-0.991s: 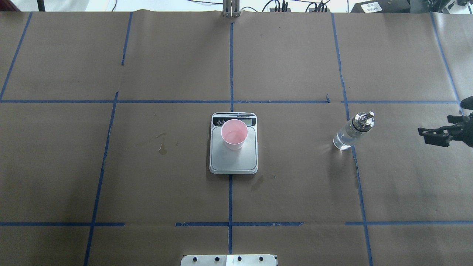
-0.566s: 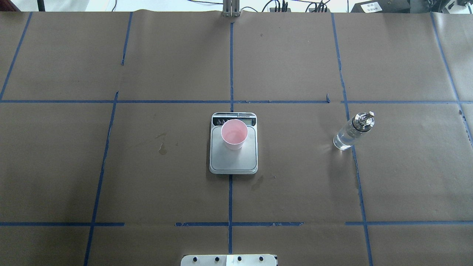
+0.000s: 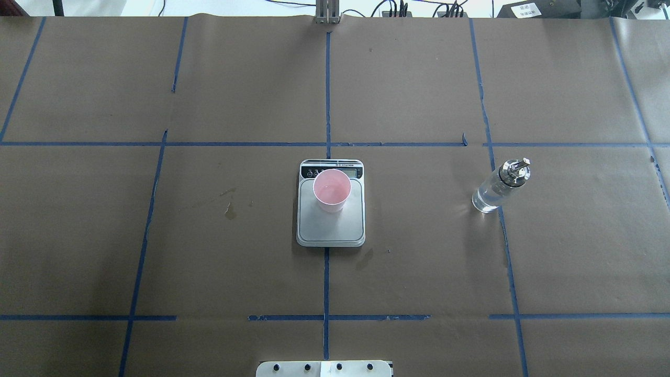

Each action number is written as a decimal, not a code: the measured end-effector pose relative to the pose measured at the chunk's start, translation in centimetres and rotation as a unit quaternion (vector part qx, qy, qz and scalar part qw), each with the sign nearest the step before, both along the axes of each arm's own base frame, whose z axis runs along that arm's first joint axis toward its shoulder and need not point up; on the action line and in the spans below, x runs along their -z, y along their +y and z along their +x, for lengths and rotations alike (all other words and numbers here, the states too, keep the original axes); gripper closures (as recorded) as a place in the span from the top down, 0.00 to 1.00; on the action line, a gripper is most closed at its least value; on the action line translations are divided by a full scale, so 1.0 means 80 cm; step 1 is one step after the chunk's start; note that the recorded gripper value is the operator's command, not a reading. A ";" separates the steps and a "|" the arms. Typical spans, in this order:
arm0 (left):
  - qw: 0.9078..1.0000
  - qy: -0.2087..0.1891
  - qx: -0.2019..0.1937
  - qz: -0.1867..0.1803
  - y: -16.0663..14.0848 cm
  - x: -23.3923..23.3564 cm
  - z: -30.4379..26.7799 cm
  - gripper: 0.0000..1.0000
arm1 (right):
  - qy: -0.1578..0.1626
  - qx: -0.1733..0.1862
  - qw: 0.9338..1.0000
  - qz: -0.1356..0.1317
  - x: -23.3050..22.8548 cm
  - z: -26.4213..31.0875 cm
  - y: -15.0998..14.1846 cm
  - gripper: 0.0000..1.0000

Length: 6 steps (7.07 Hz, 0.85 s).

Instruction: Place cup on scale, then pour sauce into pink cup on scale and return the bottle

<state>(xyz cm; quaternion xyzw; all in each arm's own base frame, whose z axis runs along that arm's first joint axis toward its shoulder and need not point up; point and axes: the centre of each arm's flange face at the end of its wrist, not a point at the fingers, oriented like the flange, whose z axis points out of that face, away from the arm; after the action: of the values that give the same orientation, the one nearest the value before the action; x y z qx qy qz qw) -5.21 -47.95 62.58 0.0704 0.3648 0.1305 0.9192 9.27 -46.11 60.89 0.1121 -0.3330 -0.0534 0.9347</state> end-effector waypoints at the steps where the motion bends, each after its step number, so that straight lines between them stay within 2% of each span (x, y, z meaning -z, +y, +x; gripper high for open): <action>1: 1.000 -0.002 0.000 -0.002 0.000 -0.003 0.000 1.00 | 0.003 0.014 1.000 -0.023 -0.025 0.001 0.022 1.00; 3: 1.000 -0.004 0.001 -0.004 0.001 -0.004 -0.001 1.00 | -0.029 0.024 0.998 -0.059 -0.061 -0.005 0.059 1.00; 6: 1.000 -0.004 0.002 -0.014 0.004 -0.007 -0.002 1.00 | -0.041 0.024 0.997 -0.067 -0.070 -0.008 0.065 1.00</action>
<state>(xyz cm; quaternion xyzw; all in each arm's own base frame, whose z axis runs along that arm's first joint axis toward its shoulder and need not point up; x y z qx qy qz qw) -5.37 -47.60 63.13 0.0578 0.3627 0.1241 0.9218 8.64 -40.93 66.51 0.0429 -0.3768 -0.0485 0.9240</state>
